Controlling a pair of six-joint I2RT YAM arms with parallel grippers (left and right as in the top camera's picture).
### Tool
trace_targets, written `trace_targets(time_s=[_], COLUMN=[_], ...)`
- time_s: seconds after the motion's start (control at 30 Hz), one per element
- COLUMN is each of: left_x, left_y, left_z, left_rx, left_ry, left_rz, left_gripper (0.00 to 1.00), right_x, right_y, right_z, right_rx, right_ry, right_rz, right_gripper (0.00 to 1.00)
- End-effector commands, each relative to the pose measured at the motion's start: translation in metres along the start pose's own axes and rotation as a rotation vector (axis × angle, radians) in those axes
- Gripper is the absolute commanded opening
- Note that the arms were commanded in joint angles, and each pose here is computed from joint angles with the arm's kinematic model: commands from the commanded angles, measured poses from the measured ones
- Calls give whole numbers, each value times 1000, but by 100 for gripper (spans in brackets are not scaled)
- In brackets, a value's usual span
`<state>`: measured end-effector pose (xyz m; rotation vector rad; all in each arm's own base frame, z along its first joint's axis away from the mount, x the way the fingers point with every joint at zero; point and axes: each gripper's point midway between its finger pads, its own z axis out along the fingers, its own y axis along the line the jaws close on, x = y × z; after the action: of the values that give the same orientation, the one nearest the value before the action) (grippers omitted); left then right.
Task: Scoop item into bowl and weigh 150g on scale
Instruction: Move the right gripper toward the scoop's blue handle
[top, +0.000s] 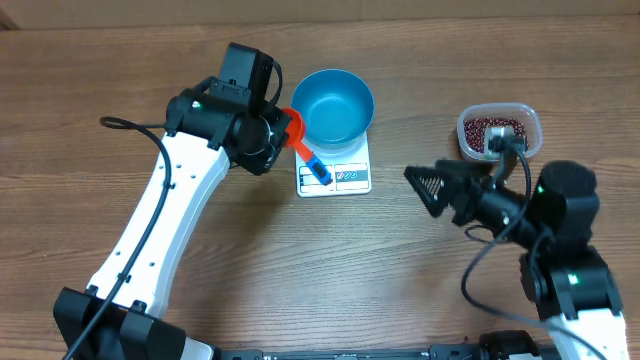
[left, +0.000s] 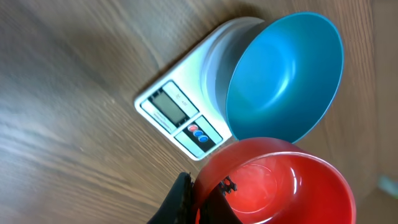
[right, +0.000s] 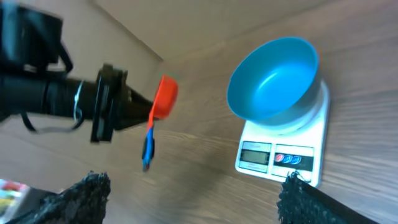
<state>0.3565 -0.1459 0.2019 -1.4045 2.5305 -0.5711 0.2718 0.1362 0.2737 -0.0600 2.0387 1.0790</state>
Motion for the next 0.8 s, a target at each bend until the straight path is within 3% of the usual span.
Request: trace_targets(time_s=[0.0,0.27,0.77], left_x=[19,33,41], left_y=[-2,-6,-5], left_z=[-5,-6,-5], left_rx=[15,19,6], left_ry=[51,116,118], left_rz=[-167,-286,-290], left_gripper=[4,4,4], right_x=[-9,-7,4], right_y=[6,24,33], right_z=[16,62,87], right_rx=[-55,-182,-112], right_ry=[22,81,52], right_rz=[153,132,207], right_gripper=[88,83,80])
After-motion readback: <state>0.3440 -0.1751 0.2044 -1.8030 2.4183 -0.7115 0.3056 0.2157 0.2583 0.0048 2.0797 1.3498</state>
